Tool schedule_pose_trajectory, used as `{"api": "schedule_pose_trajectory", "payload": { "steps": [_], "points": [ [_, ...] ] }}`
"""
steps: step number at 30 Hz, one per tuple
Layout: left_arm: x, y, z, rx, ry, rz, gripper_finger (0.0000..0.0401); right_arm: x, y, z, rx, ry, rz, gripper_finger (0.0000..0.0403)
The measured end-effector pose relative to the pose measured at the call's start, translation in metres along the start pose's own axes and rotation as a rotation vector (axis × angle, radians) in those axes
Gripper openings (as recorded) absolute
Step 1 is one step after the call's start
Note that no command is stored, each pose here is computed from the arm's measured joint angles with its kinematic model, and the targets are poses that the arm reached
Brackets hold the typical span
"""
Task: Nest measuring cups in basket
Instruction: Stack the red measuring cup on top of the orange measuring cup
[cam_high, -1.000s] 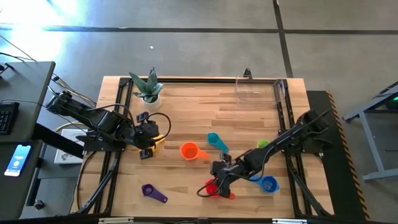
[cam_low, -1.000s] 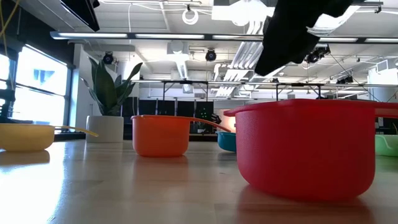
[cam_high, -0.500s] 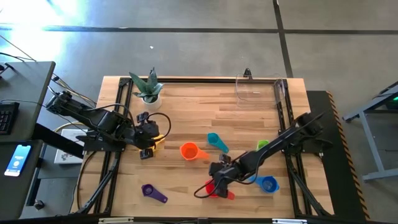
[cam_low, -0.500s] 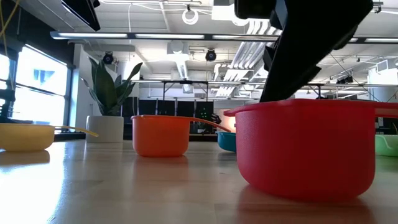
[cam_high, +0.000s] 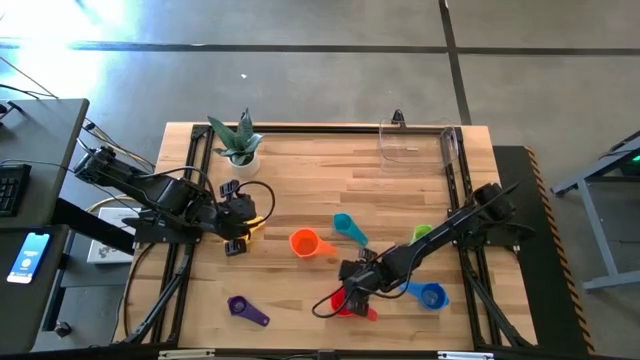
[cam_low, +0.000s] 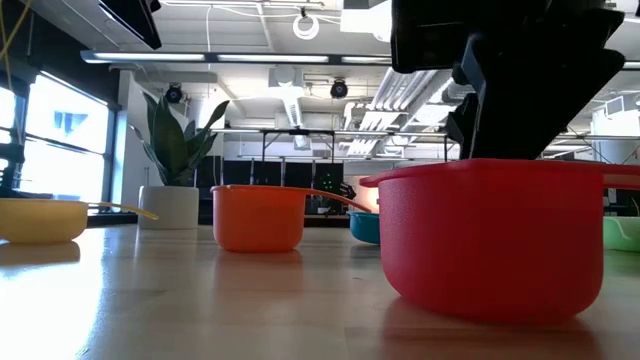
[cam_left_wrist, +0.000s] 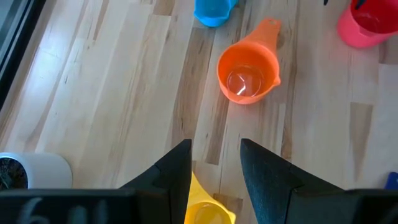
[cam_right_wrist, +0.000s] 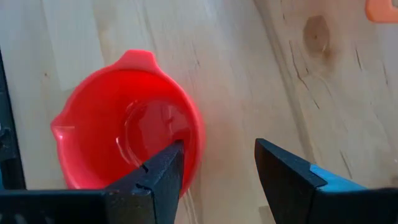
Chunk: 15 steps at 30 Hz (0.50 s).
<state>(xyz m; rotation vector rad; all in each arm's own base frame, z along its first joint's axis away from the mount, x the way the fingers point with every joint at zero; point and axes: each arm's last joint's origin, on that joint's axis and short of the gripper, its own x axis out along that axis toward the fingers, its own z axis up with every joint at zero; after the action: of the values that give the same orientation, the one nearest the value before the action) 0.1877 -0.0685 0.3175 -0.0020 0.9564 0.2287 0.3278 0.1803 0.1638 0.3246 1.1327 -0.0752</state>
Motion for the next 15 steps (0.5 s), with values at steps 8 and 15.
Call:
{"api": "schedule_pose_trajectory", "payload": {
  "steps": [8,15],
  "points": [
    [0.0,-0.0001,0.0,0.001,0.0,0.0,0.0129,0.0,-0.0008,-0.001,0.028,0.026,0.007,0.0135],
    [0.0,-0.0001,0.0,0.01,0.0,0.0,0.0129,0.0003,-0.0017,-0.0001,0.059,0.056,0.038,0.0022]
  ]
}}
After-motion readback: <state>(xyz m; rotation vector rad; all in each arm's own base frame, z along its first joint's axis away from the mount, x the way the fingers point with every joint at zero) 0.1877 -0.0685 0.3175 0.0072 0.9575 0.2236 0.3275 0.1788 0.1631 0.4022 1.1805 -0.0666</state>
